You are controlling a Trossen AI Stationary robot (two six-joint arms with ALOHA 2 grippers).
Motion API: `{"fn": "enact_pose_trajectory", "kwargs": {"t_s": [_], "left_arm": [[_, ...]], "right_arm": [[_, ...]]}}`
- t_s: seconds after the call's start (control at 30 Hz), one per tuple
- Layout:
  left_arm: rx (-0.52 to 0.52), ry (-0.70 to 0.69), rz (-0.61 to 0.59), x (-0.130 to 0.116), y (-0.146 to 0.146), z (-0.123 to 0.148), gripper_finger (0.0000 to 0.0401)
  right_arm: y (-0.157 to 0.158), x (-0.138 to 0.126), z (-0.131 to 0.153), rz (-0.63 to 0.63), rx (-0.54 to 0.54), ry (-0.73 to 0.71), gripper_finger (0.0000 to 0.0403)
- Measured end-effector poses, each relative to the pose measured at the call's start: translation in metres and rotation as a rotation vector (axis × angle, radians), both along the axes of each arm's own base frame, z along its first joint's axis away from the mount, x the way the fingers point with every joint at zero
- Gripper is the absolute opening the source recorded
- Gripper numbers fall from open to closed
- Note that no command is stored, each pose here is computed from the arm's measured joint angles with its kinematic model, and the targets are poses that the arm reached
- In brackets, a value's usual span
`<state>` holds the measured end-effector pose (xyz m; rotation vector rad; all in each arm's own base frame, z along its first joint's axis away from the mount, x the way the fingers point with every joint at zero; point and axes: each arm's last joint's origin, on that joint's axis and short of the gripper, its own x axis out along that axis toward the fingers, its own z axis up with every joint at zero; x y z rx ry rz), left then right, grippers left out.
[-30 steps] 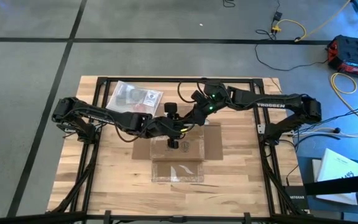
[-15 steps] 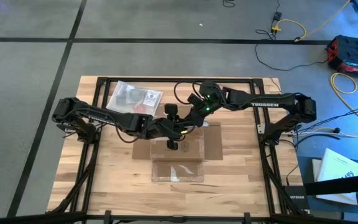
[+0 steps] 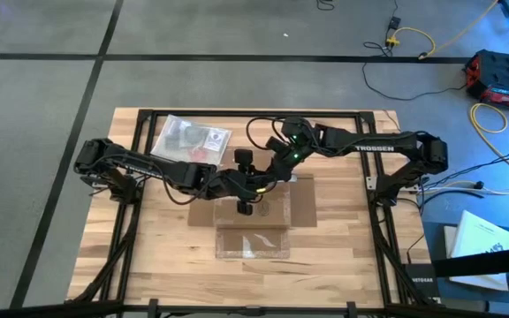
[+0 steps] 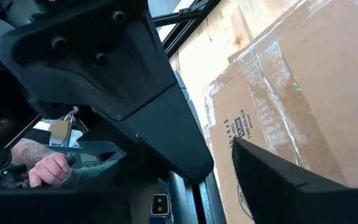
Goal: Unpack boxes
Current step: Break down the box until it is fully flat
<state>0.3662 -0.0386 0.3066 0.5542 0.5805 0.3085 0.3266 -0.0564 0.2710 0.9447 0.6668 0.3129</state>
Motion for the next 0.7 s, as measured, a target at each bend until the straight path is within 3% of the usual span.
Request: {"fn": "enact_pose_trajectory", "kwargs": {"t_s": [0.27,0.7], "left_arm": [[0.027,0.005,-0.003,-0.0004,-0.0004,0.0011,0.0127],[0.033,-0.009,0.004,-0.0007,-0.0027,0.0031,0.0135]], "right_arm": [[0.0012,0.0001,0.0024,0.067,0.023,-0.040,0.0058],[0.0013,0.0019,0.0072,0.087,0.027,-0.076,0.0058]]}}
